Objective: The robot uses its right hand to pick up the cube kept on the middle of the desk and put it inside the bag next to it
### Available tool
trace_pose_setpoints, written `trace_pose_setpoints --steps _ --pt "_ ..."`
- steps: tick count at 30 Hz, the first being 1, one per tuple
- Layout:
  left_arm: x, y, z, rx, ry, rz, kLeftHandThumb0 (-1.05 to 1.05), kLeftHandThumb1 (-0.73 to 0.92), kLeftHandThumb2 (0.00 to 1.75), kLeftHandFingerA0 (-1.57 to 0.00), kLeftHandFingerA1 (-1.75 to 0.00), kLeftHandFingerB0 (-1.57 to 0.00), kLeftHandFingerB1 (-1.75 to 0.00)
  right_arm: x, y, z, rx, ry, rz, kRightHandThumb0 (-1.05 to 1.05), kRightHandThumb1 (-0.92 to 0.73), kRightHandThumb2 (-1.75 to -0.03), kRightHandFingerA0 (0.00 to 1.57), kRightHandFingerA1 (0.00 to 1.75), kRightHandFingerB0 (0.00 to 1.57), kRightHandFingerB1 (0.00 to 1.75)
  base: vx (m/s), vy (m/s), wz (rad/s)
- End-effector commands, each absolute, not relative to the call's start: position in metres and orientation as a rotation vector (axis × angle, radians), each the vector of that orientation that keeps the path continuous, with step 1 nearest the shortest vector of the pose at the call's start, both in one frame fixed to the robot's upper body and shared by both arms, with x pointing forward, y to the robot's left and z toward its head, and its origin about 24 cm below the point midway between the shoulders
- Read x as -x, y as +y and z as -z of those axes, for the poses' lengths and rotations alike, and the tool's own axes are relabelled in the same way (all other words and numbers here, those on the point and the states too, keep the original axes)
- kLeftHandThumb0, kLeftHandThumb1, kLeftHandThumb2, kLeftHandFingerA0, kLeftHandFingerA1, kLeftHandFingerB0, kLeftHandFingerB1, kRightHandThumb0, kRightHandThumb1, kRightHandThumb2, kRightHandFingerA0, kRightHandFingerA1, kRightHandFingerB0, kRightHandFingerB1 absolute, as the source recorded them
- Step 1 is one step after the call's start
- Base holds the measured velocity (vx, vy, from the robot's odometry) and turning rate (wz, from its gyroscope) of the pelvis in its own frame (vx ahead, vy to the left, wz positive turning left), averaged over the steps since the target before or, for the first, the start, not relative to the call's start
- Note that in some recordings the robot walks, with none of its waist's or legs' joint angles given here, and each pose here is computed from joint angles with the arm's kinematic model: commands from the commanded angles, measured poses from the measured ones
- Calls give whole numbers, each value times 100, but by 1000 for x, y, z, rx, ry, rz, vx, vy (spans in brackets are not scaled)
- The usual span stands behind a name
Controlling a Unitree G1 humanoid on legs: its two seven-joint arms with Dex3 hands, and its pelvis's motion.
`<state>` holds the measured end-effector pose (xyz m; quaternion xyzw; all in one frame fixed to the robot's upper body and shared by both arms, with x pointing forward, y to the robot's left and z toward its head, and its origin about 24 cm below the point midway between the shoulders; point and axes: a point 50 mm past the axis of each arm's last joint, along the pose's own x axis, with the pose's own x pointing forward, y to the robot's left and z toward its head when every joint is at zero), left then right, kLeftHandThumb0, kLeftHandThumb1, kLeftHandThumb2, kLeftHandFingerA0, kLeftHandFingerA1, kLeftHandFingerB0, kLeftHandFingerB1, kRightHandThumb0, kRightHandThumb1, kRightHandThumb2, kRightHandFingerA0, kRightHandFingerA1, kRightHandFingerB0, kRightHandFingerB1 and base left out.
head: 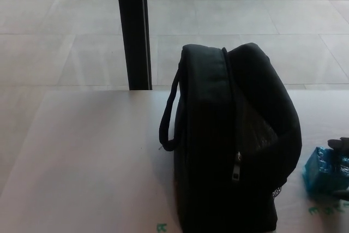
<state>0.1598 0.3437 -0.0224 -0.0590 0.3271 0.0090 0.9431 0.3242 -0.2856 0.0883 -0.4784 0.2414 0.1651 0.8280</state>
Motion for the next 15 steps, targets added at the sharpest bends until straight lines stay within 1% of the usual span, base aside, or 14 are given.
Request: trace_pose_setpoints --steps 1,2,3,4,5,6,7,8,9,10,11,12,13,15 --pt "-158 341 23 121 692 23 -72 60 88 -17 -56 -10 -47 -320 -296 -75 1061 535 -301 -74 -38 -69 0 0 0 13 0 0 0" --pt "-158 341 23 121 692 22 -72 60 88 -17 -56 -10 -47 -320 -296 -75 1067 532 -297 -74 -38 -69 0 0 0 13 0 0 0" --pt "-158 341 24 128 690 24 -70 75 61 -20 -53 -11 -38 -320 -295 -76 1082 534 -292 -73 -38 -71 0 1 4 10 0 0 0" --pt "-161 341 24 126 684 21 -72 60 88 -17 -56 -10 -47 -322 -296 -77 1092 522 -275 -71 -40 -73 0 9 10 8 0 0 0" --pt "-161 341 24 126 684 21 -72 60 88 -17 -56 -10 -47 -322 -296 -77 1092 521 -275 -71 -40 -73 0 9 10 8 0 0 0" --pt "-160 340 24 137 683 15 -71 60 87 -16 -55 -10 -47 -321 -296 -75 1074 493 -242 -52 -29 -69 0 26 4 24 0 0 0" --pt "-160 340 24 137 683 15 -71 60 87 -16 -55 -10 -47 -321 -296 -75 1074 492 -242 -52 -29 -69 0 26 4 24 0 0 0" --pt "-160 340 24 139 684 16 -71 61 87 -16 -55 -10 -47 -321 -296 -73 1065 477 -228 -43 -28 -72 0 37 0 33 0 0 0" --pt "-160 340 24 130 688 18 -70 62 87 -15 -54 -10 -47 -319 -294 -72 1037 447 -213 -38 -43 -63 2 35 7 33 0 0 0" --pt "-160 340 24 130 688 18 -70 62 87 -15 -54 -10 -47 -319 -294 -72 1037 446 -212 -38 -43 -63 2 35 7 33 0 0 0" --pt "-160 340 24 129 685 15 -66 76 61 -20 -52 -12 -39 -318 -291 -69 1024 410 -208 -37 -46 -61 2 38 10 34 0 0 0" --pt "-161 340 24 130 682 14 -66 76 61 -20 -53 -12 -39 -318 -290 -68 1014 392 -204 -38 -46 -60 3 37 11 33 0 0 0" --pt "-161 341 25 139 681 9 -67 74 62 -20 -53 -12 -39 -318 -289 -66 1014 381 -204 -40 -47 -60 2 42 12 33 0 0 0" --pt "-161 341 25 145 679 11 -65 76 61 -20 -53 -12 -39 -319 -285 -64 998 369 -205 -46 -46 -63 1 45 10 37 0 0 0"
